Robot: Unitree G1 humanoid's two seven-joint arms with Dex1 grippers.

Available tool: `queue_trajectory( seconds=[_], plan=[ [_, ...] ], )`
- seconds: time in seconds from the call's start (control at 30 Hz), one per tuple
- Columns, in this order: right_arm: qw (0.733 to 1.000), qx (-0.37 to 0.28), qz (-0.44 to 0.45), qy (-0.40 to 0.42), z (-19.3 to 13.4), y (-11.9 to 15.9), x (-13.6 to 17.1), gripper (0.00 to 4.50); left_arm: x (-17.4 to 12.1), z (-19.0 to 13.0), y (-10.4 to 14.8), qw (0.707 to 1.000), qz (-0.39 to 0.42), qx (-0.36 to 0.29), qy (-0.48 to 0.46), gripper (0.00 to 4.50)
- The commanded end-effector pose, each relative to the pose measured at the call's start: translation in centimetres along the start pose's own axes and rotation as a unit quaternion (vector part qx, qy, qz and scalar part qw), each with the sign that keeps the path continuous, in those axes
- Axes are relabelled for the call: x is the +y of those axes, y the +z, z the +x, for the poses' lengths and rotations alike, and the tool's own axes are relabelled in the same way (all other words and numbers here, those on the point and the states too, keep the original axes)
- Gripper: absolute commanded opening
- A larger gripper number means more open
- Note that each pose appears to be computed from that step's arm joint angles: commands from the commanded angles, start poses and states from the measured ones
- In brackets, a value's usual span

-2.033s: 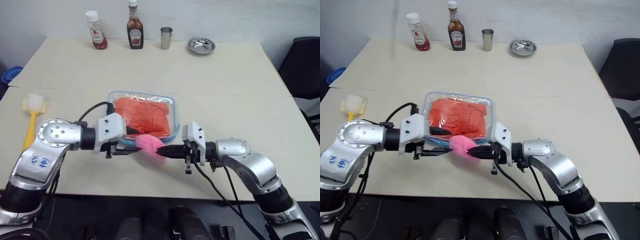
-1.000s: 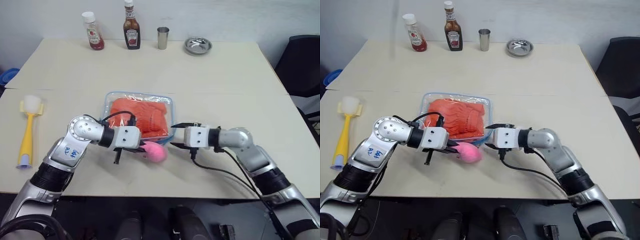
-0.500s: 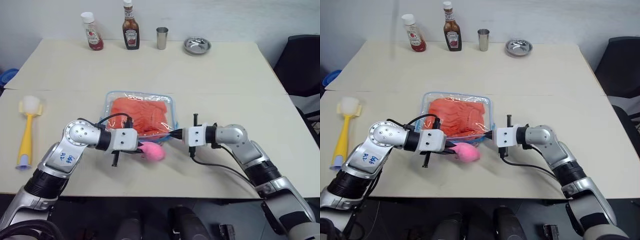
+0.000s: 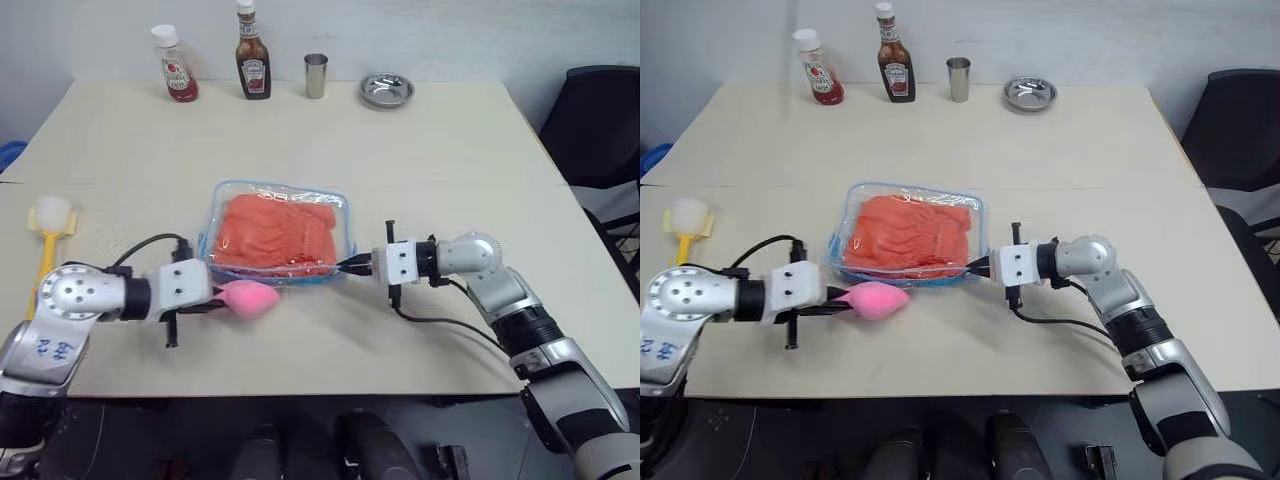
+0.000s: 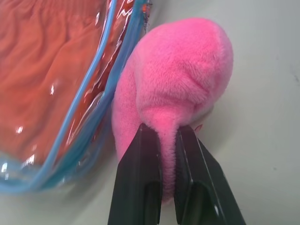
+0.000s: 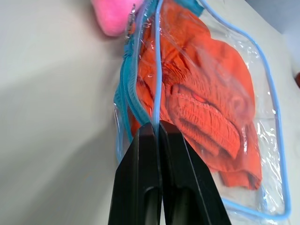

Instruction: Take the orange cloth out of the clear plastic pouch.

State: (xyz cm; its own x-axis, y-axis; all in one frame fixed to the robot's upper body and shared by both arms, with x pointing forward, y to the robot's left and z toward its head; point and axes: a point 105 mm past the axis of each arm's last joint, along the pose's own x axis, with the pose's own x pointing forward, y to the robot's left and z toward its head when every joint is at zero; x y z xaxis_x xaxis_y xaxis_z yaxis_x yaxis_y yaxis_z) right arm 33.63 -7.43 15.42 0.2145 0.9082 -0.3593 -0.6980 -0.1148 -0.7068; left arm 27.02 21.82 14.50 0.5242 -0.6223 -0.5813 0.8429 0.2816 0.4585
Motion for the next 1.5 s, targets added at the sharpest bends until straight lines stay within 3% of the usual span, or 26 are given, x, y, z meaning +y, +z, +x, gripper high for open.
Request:
queue_trajectory(
  seconds=[0.03, 0.27, 0.5, 0.6, 0.83, 0.87, 0.97, 1.1, 1.2, 1.37, 1.5],
  plan=[
    [0.999, 0.009, -0.03, -0.007, -2.1, 0.2, -0.8, 0.03, 1.6, -3.5, -2.0, 0.996, -0.045, 0.034, 0.069, 0.0],
    [0.999, 0.005, -0.044, 0.011, -3.8, 0.5, 0.2, 0.03, 3.7, -9.6, -6.1, 0.978, -0.105, 0.077, 0.166, 0.0],
    [0.999, -0.024, -0.002, 0.026, -3.8, 1.1, 1.2, 0.03, 3.1, -6.3, -4.5, 0.984, -0.127, 0.024, 0.127, 0.0],
    [0.999, -0.026, 0.012, 0.024, -3.7, 1.3, 1.3, 0.66, 2.2, -5.4, -4.2, 0.984, -0.145, 0.013, 0.098, 0.93],
    [0.999, -0.004, 0.054, 0.002, -5.3, 1.3, 2.1, 3.1, 1.2, -7.4, -3.5, 0.972, -0.227, -0.013, 0.068, 3.2],
    [0.998, -0.003, 0.066, -0.001, -5.7, 1.6, 2.3, 3.44, 1.0, -8.0, -3.0, 0.97, -0.235, -0.021, 0.058, 3.21],
    [0.995, -0.01, 0.102, -0.017, -6.7, 2.6, 2.5, 3.44, 0.8, -9.8, -1.8, 0.969, -0.243, -0.029, 0.042, 3.21],
    [0.988, -0.025, 0.151, -0.033, -7.7, 4.3, 2.5, 3.44, 1.3, -10.4, 1.8, 0.98, -0.193, -0.047, 0.007, 3.21],
    [0.985, -0.031, 0.169, -0.031, -7.8, 5.4, 2.9, 3.44, 1.9, -7.7, 4.5, 0.995, -0.087, -0.036, -0.015, 3.21],
    [0.981, -0.038, 0.187, -0.023, -7.4, 6.6, 3.7, 3.44, 2.5, -1.4, 4.9, 0.996, 0.086, -0.002, -0.033, 3.21],
    [0.98, -0.034, 0.196, -0.029, -7.2, 6.7, 4.1, 3.44, 3.2, 2.0, 4.9, 0.986, 0.158, -0.007, -0.043, 3.21]
  ],
)
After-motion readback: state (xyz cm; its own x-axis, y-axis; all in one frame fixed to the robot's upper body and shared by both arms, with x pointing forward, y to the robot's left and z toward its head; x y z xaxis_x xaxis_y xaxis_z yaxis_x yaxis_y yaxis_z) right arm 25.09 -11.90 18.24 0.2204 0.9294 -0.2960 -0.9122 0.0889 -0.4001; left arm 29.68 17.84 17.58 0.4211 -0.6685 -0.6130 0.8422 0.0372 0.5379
